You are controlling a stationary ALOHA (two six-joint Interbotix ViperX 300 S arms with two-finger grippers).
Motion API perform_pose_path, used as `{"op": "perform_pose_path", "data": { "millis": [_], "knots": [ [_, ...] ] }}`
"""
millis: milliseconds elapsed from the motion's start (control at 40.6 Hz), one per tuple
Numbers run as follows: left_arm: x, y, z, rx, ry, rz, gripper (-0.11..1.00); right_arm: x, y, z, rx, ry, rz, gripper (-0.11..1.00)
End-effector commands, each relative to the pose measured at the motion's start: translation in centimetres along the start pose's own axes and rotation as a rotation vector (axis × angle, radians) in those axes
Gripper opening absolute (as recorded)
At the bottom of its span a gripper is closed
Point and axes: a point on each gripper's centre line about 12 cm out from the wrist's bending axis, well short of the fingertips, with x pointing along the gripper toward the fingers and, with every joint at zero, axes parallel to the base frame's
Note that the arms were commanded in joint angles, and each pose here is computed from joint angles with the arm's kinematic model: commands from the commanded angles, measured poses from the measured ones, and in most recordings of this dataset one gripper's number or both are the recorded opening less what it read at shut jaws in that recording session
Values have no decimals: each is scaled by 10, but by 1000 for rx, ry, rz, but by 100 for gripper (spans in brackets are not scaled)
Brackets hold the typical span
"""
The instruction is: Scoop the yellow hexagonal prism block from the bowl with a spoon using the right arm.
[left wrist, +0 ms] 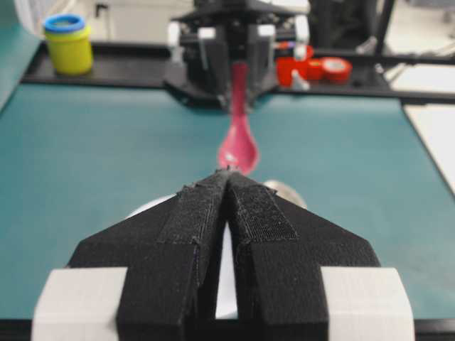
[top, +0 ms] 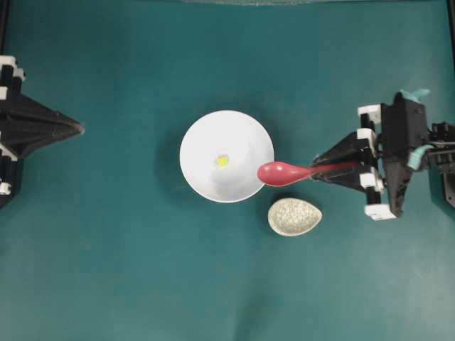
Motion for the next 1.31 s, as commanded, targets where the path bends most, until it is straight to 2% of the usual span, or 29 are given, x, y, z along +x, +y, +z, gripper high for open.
{"op": "perform_pose_path", "data": {
  "millis": [0,247,419,764,962,1282],
  "knots": [
    [2,-1,10,2,-23,-2,0,3,-6,20,12,29,-21,25],
    [3,-1,10,8,-21,-2,0,16,-23,42,14,179,-71,25],
    [2,-1,10,17,-23,-2,0,31,-32,51,36,284,-91,25],
    [2,-1,10,26,-23,-2,0,79,-35,59,55,523,-83,25],
    [2,-1,10,26,-23,-2,0,96,-35,66,61,584,-73,25],
    [2,-1,10,26,-25,-2,0,105,-33,53,109,633,-60,25]
  ]
}}
